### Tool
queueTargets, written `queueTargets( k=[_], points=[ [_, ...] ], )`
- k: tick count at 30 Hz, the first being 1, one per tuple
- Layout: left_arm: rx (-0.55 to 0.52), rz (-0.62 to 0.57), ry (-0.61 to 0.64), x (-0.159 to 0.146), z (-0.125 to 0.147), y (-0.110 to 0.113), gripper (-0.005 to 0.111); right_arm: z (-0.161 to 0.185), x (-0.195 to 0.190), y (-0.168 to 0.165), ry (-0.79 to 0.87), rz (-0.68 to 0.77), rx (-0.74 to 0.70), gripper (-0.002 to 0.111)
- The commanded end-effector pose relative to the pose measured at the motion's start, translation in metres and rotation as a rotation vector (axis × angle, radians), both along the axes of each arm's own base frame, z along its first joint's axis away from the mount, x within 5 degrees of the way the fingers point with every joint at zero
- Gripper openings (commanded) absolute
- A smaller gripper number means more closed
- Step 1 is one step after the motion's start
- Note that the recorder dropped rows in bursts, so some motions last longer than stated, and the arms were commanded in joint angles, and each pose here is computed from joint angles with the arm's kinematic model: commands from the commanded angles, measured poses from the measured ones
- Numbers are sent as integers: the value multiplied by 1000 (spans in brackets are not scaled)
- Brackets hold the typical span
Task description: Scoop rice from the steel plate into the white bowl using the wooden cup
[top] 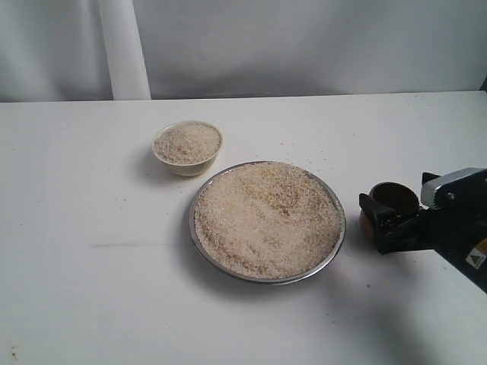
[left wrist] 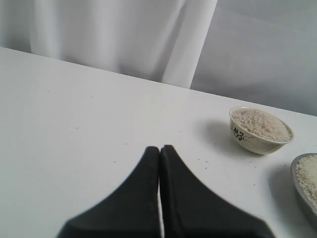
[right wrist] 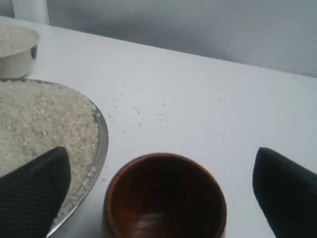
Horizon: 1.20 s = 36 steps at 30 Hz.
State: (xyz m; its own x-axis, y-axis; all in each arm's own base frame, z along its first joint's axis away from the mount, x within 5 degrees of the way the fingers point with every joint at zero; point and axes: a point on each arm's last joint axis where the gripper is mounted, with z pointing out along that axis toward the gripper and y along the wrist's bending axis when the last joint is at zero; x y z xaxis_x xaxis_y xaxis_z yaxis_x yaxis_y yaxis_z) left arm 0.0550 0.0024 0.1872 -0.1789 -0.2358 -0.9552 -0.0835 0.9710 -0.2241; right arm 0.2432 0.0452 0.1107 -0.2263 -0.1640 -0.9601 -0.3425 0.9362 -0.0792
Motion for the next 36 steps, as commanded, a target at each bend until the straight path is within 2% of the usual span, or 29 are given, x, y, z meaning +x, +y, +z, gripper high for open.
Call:
queueTargets(
  k=[1,4,6,12,16,23,36],
  points=[
    [-5,-4,-15,0,2,0,0,24,-18,2,-72,42,23,91],
    [-5,-4,-15,0,2,0,0,41,-32,4,-126,68,62,87],
    [-5,-4,-15,0,2,0,0,53,-41,6,-168,103,84,80],
    [-5,-4,-15,0,2,0,0,93,-67,14,-338,240,104,44],
    [-5,-4,-15,0,2,0,0,111,-81,10,-325,198,152,26],
    [-5,-4,-15,0,2,0,0,134,-106,0,-308,115,214,2],
    [-5,-4,-15,0,2,0,0,157,-131,-7,-411,69,272,0]
  ],
)
